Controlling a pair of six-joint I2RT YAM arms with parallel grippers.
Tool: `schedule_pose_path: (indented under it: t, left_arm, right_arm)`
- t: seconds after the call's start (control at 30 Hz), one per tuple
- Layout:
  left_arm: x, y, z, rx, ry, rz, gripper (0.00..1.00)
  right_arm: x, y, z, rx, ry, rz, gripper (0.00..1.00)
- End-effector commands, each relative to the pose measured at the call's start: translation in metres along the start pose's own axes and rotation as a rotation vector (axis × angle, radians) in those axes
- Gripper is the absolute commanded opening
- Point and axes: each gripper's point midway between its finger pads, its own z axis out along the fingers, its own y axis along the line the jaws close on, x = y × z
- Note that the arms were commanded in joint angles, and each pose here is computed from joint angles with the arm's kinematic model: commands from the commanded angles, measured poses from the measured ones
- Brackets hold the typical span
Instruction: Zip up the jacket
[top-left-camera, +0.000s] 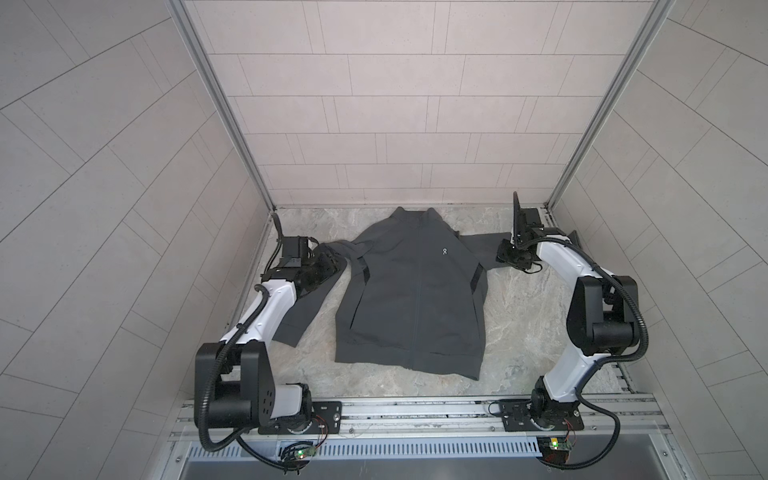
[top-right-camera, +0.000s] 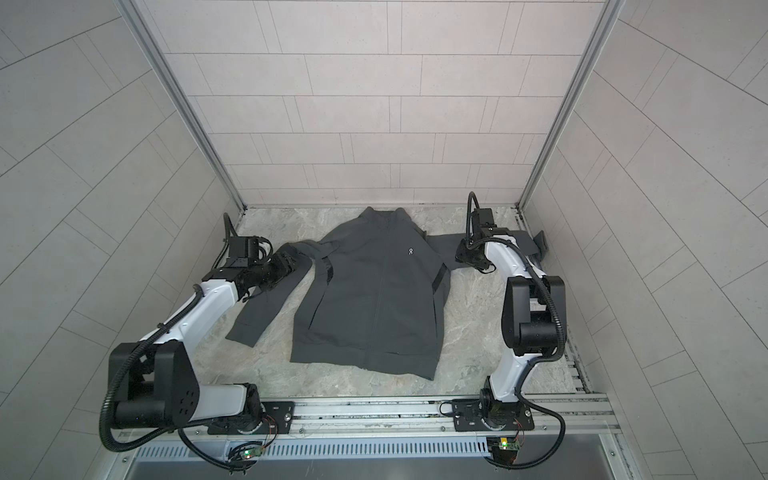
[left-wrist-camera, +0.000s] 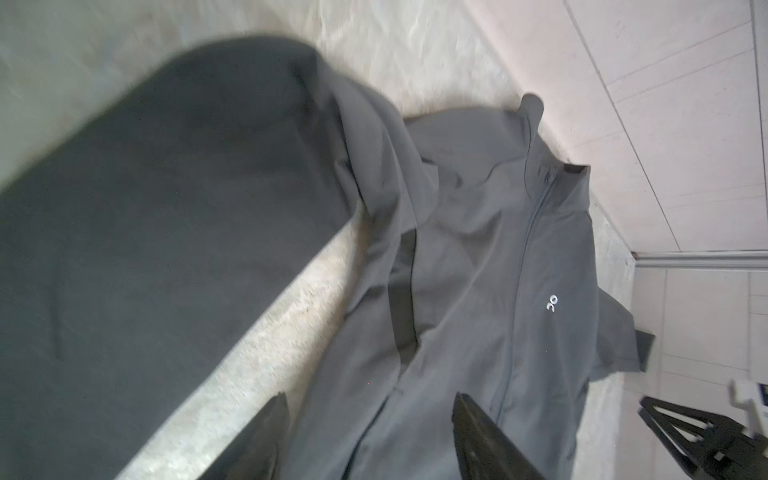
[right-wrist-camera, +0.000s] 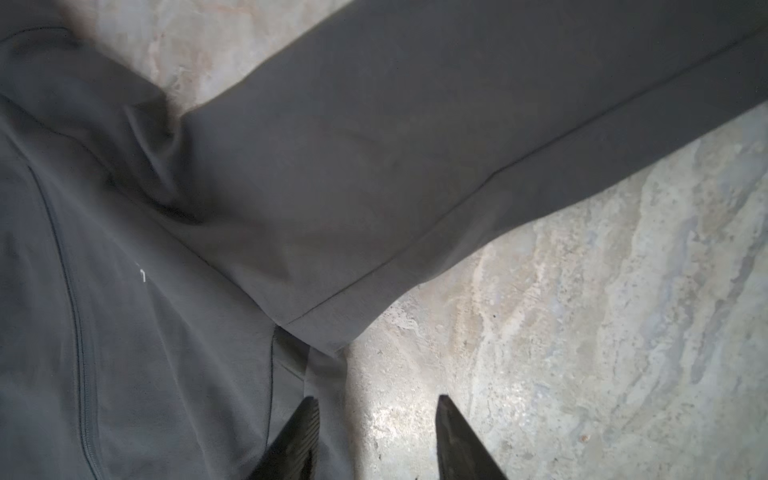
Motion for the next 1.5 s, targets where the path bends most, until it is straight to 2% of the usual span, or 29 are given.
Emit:
schedule_pose_path:
  t: [0.0, 0.1, 0.2, 0.3, 0.37, 0.47, 0.53, 0.6, 0.67, 0.77, 1.0, 1.2, 1.47]
  left_arm:
    - [-0.055, -0.009, -0.038, -0.007, -0.336, 0.163, 0.7]
    - [-0.058, 0.005, -0.053, -0.003, -0.533, 0.175, 0.73]
    - [-0.053, 0.014, -0.059, -0.024, -0.566, 0.169, 0.75]
    - [-0.042, 0.018, -0.052, -0.015, -0.521, 0.152, 0.75]
    - [-0.036, 0.018, -0.049, 0.0, -0.502, 0.132, 0.75]
    - [-0.028, 0.019, -0.047, 0.018, -0.479, 0.117, 0.74]
    - [-0.023, 0.021, -0.046, 0.009, -0.462, 0.112, 0.74]
    - [-0.019, 0.024, -0.045, 0.002, -0.447, 0.111, 0.74]
    - [-0.016, 0.027, -0.043, -0.007, -0.436, 0.108, 0.74]
    - [-0.013, 0.031, -0.039, -0.013, -0.427, 0.084, 0.74]
    - [-0.009, 0.028, -0.037, -0.004, -0.386, 0.075, 0.74]
    - [-0.001, 0.031, -0.041, -0.011, -0.362, 0.078, 0.74]
    - [0.01, 0.037, -0.036, -0.012, -0.336, 0.074, 0.74]
  right_arm:
    - [-0.02, -0.015, -0.032, 0.077, -0.218, -0.102, 0.53]
    - [-0.039, -0.048, -0.04, 0.213, -0.318, -0.109, 0.66]
    - [-0.066, -0.083, -0.015, 0.197, -0.218, 0.019, 0.65]
    - [-0.092, -0.11, 0.019, 0.169, -0.092, 0.154, 0.53]
    - [-0.103, -0.12, 0.04, 0.167, -0.056, 0.198, 0.52]
    - [-0.11, -0.137, 0.061, 0.233, -0.011, 0.235, 0.55]
    - [-0.109, -0.145, 0.072, 0.267, 0.022, 0.243, 0.53]
    - [-0.11, -0.143, 0.076, 0.282, 0.048, 0.217, 0.45]
    - [-0.109, -0.139, 0.077, 0.271, 0.057, 0.194, 0.29]
    - [-0.098, -0.131, 0.08, 0.24, 0.084, 0.201, 0.13]
    - [-0.067, -0.097, 0.087, 0.225, 0.158, 0.118, 0.01]
    - [-0.019, -0.076, 0.088, 0.18, 0.21, 0.13, 0.0]
    - [0.062, -0.034, 0.064, 0.104, 0.161, 0.168, 0.0]
